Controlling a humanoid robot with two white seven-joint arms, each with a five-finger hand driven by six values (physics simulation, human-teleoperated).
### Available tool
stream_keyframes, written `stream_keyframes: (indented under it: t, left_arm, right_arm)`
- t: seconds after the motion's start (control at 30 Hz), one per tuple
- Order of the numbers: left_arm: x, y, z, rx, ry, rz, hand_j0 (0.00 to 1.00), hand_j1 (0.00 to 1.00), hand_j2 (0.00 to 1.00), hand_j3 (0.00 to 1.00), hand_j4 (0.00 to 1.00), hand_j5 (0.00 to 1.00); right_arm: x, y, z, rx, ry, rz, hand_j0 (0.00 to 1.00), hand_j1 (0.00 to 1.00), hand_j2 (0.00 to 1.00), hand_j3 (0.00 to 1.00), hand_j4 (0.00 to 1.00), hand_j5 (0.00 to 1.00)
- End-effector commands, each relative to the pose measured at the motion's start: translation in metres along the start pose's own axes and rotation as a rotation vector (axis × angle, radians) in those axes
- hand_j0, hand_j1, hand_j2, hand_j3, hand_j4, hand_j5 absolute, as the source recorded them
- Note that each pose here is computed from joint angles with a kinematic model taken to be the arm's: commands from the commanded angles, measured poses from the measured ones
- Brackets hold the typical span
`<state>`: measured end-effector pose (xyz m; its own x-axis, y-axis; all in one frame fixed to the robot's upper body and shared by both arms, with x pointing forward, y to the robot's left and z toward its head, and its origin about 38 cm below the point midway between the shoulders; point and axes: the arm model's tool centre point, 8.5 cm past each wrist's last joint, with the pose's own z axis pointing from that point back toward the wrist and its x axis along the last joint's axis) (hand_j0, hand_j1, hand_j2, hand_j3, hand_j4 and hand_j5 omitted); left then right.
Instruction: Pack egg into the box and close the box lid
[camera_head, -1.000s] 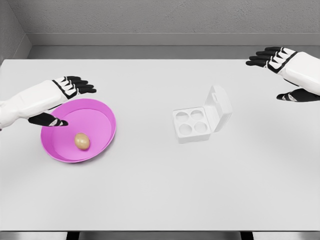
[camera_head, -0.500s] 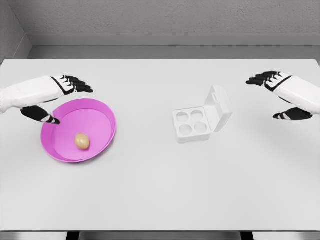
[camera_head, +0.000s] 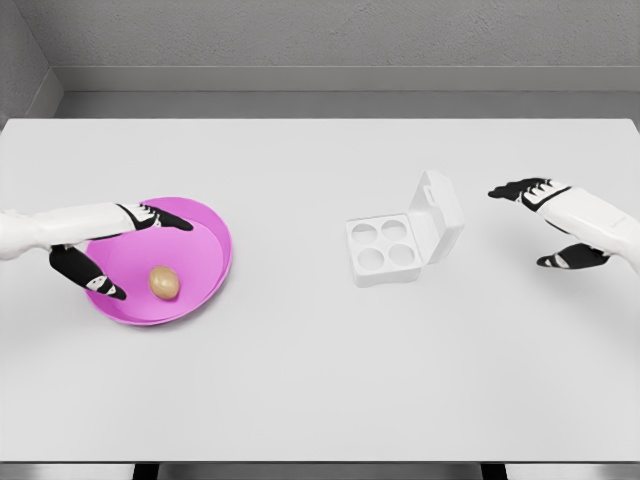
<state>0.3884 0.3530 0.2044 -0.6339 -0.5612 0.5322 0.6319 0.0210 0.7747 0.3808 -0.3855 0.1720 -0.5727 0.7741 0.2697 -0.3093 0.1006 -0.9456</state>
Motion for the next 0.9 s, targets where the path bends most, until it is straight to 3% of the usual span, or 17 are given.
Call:
stream_keyframes:
  t: [0.0,0.07,0.2,0.27,0.47,0.6,0.77,0.87]
  left_arm:
    - [-0.006,-0.004,0.002,0.003,0.009,0.036,1.00,1.00,1.00,1.00,1.00,1.00]
    - [-0.011,-0.009,-0.001,-0.024,0.031,0.013,1.00,1.00,1.00,1.00,1.00,1.00]
    - [-0.019,-0.018,-0.005,-0.067,0.061,-0.010,1.00,1.00,1.00,1.00,1.00,1.00]
    - [-0.018,-0.019,-0.010,-0.065,0.048,-0.008,1.00,1.00,1.00,1.00,1.00,1.00]
    - [-0.013,0.002,-0.009,-0.023,0.036,-0.022,0.97,0.97,0.97,0.97,0.97,0.97]
    - [-0.016,0.004,-0.025,-0.020,0.021,-0.012,0.85,0.85,0.85,0.85,0.85,0.85]
    - [-0.018,-0.013,-0.034,-0.079,0.014,0.010,0.85,0.85,0.85,0.85,0.85,0.85]
    - [-0.014,-0.013,-0.029,-0.086,0.013,-0.001,0.85,0.85,0.85,0.85,0.85,0.85]
  right_arm:
    - [-0.002,0.007,-0.003,0.000,0.007,-0.012,1.00,1.00,1.00,1.00,1.00,1.00]
    - [-0.002,0.014,-0.010,0.000,0.011,-0.013,1.00,1.00,1.00,1.00,1.00,1.00]
    - [-0.001,0.010,-0.014,-0.001,0.005,-0.007,1.00,1.00,1.00,1.00,1.00,1.00]
    - [-0.001,0.007,-0.016,-0.006,0.002,-0.003,1.00,1.00,1.00,1.00,1.00,1.00]
    - [0.004,0.007,-0.025,-0.019,-0.011,-0.003,1.00,1.00,1.00,1.00,1.00,1.00]
    - [0.001,0.010,-0.024,-0.015,-0.002,-0.009,1.00,1.00,1.00,1.00,1.00,1.00]
    - [0.001,0.017,-0.026,-0.003,-0.002,-0.021,1.00,1.00,1.00,1.00,1.00,1.00]
    - [0.001,0.016,-0.026,-0.006,-0.003,-0.019,1.00,1.00,1.00,1.00,1.00,1.00]
